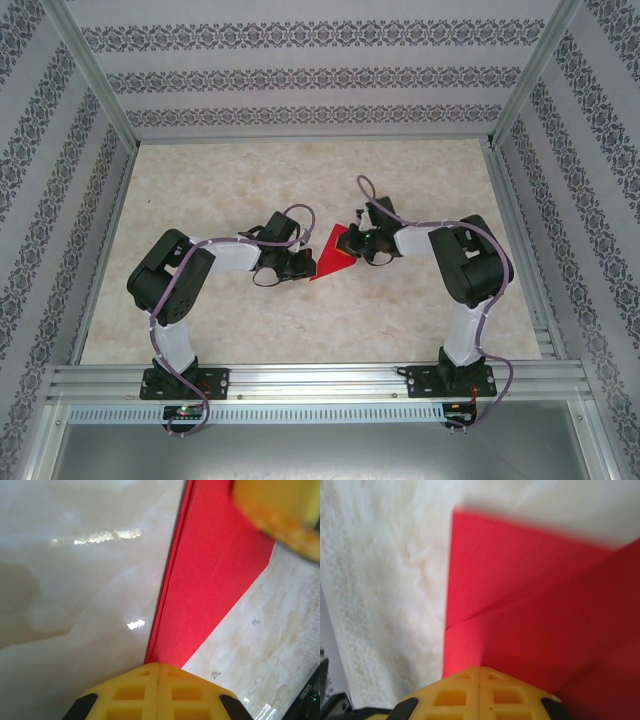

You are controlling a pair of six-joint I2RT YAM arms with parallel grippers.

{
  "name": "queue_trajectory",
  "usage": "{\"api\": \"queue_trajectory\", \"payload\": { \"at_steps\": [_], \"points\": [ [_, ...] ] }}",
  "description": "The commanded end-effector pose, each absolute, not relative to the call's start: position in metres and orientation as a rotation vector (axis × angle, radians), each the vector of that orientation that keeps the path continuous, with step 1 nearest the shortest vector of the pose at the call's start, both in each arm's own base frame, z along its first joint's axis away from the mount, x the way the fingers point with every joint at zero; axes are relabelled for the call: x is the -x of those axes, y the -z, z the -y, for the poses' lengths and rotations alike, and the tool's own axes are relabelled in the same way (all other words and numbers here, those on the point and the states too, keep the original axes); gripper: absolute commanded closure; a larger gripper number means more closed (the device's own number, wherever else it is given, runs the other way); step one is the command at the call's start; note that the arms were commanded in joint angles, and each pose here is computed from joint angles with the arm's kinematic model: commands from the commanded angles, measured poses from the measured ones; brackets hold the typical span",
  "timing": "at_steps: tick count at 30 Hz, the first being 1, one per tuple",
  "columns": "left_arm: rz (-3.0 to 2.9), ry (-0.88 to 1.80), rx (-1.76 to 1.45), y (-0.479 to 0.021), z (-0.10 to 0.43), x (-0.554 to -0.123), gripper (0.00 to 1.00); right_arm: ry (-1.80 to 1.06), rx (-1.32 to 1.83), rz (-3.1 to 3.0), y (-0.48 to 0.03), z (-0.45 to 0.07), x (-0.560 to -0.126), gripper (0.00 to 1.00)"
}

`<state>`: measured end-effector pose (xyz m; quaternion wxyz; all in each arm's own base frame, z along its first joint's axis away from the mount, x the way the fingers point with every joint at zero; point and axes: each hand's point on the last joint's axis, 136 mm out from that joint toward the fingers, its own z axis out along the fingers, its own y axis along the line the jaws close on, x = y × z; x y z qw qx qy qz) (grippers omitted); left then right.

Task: Fold a paper plane with a square sheet of paper (pick it up from the middle)
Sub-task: Fourth fold the wing at the center of the table.

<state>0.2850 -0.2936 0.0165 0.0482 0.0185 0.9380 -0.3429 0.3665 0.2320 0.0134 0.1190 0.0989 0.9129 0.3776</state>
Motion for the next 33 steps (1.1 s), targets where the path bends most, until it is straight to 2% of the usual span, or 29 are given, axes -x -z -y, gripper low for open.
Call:
{"api": "queue_trajectory", "payload": {
  "at_steps": [1,13,20,25,29,33],
  "points": [
    [-3.136,0.767,0.073,0.036,0.250,-0.236,1.00,-0.855,-0.446,-2.663,0.017,-0.172,-0.394,0.96],
    [-3.128,0.777,0.063,0.033,0.251,-0.236,1.00,-0.838,-0.617,-2.598,0.005,-0.133,-0.428,0.95],
    [-3.037,0.900,-0.016,0.007,0.270,-0.252,0.99,-0.921,-0.531,-2.517,-0.049,-0.145,-0.428,0.91],
    [-2.858,1.073,-0.106,-0.052,0.302,-0.285,0.81,-0.922,-0.473,-2.512,-0.071,-0.161,-0.396,0.75],
    [-2.736,1.068,-0.118,-0.091,0.306,-0.308,0.67,-0.922,-0.480,-2.532,-0.073,-0.178,-0.367,0.58],
    [-2.676,0.974,-0.045,-0.100,0.289,-0.327,0.62,-0.934,-0.499,-2.551,-0.067,-0.200,-0.351,0.52]
  ]
}}
